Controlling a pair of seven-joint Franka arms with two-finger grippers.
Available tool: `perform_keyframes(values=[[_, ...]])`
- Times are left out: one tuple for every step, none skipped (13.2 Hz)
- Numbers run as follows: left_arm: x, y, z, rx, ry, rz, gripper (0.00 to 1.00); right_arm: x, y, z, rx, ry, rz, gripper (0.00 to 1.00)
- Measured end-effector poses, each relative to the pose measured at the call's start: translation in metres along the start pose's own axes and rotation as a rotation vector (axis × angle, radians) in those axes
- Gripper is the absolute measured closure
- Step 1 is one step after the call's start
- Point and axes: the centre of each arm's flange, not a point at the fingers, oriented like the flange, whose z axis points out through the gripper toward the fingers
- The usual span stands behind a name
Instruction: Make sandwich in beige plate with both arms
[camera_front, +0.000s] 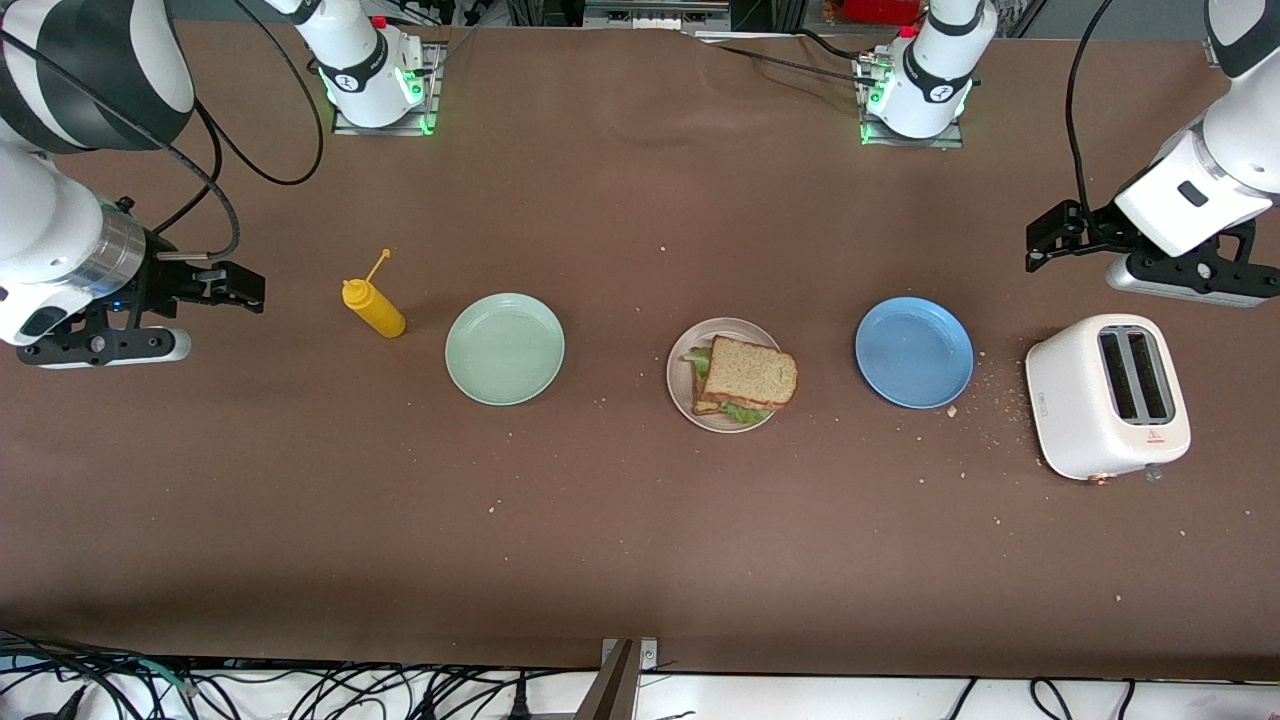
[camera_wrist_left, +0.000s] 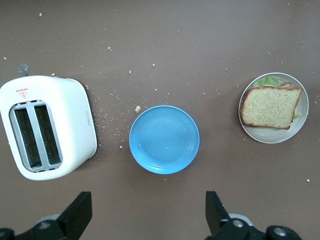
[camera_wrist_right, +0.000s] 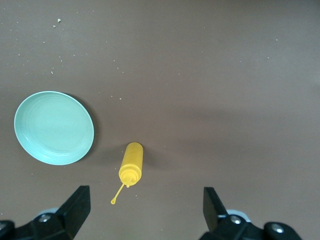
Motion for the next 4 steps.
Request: perform_keyframes(values=[[0.0000, 0.0010, 0.0001, 0.000, -0.001, 0.001, 0.00, 0.0000, 0.0000, 0.0005, 0.000, -0.001, 0.000, 0.00], [-0.0002, 0.0019, 0.0002, 0.000, -0.003, 0.003, 0.00, 0.0000, -0.0001, 0.0009, 0.000, -0.001, 0.000, 0.00], [-0.0004, 0.0024, 0.0004, 0.000, -0.004, 0.003, 0.00, 0.0000, -0.0001, 0.0013, 0.000, -0.002, 0.001, 0.00], [-0.0004, 0.0023, 0.0004, 0.000, -0.005, 0.003, 0.00, 0.0000, 0.0000, 0.0016, 0.000, -0.003, 0.001, 0.00]])
